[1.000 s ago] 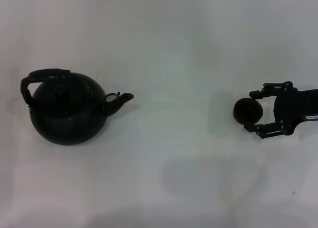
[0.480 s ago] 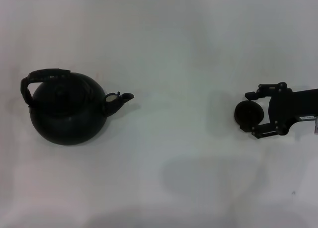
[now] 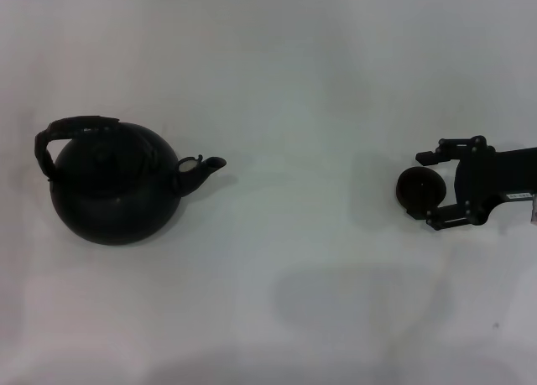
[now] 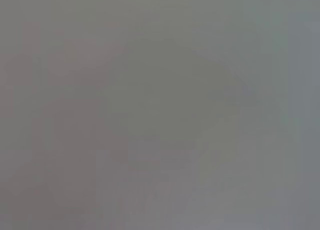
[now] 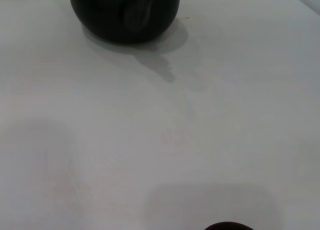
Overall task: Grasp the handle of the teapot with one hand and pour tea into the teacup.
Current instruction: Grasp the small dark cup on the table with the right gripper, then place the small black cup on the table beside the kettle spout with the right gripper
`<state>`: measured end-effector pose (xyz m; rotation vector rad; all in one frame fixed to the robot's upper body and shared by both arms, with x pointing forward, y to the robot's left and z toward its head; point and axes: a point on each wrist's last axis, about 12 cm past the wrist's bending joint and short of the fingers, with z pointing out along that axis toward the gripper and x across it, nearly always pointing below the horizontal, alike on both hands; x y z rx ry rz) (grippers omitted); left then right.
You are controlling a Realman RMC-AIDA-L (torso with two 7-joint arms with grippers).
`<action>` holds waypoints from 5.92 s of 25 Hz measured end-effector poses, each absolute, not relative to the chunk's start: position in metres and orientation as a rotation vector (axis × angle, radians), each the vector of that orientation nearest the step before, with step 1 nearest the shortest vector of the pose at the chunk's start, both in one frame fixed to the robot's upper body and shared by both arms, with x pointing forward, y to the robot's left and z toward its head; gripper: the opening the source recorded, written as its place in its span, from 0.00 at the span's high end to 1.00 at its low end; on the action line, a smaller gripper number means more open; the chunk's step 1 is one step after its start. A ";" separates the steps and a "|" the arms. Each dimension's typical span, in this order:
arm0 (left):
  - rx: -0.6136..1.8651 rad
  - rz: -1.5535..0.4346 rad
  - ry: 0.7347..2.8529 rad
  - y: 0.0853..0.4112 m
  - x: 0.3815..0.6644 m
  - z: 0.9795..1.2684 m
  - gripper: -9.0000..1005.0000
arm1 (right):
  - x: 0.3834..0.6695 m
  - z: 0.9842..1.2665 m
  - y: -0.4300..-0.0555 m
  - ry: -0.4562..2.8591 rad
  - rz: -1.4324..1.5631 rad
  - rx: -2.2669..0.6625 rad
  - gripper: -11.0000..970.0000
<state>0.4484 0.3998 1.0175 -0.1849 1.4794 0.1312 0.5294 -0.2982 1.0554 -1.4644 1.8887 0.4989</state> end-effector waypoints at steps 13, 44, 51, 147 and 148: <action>-0.179 0.130 1.471 0.400 0.452 1.020 0.27 | 0.529 1.055 -0.297 1.887 0.496 -1.482 0.21; -0.181 0.123 1.471 0.398 0.451 1.019 0.27 | 0.549 1.106 -0.270 1.822 0.535 -1.534 0.24; -0.181 0.120 1.473 0.397 0.451 1.018 0.27 | 0.554 1.115 -0.244 1.738 0.566 -1.593 0.23; -0.139 0.088 1.451 0.390 0.459 1.023 0.27 | 0.543 1.057 -0.204 1.827 0.569 -1.631 0.17; -0.139 0.089 1.451 0.390 0.459 1.023 0.27 | 0.543 1.057 -0.204 1.826 0.570 -1.632 0.17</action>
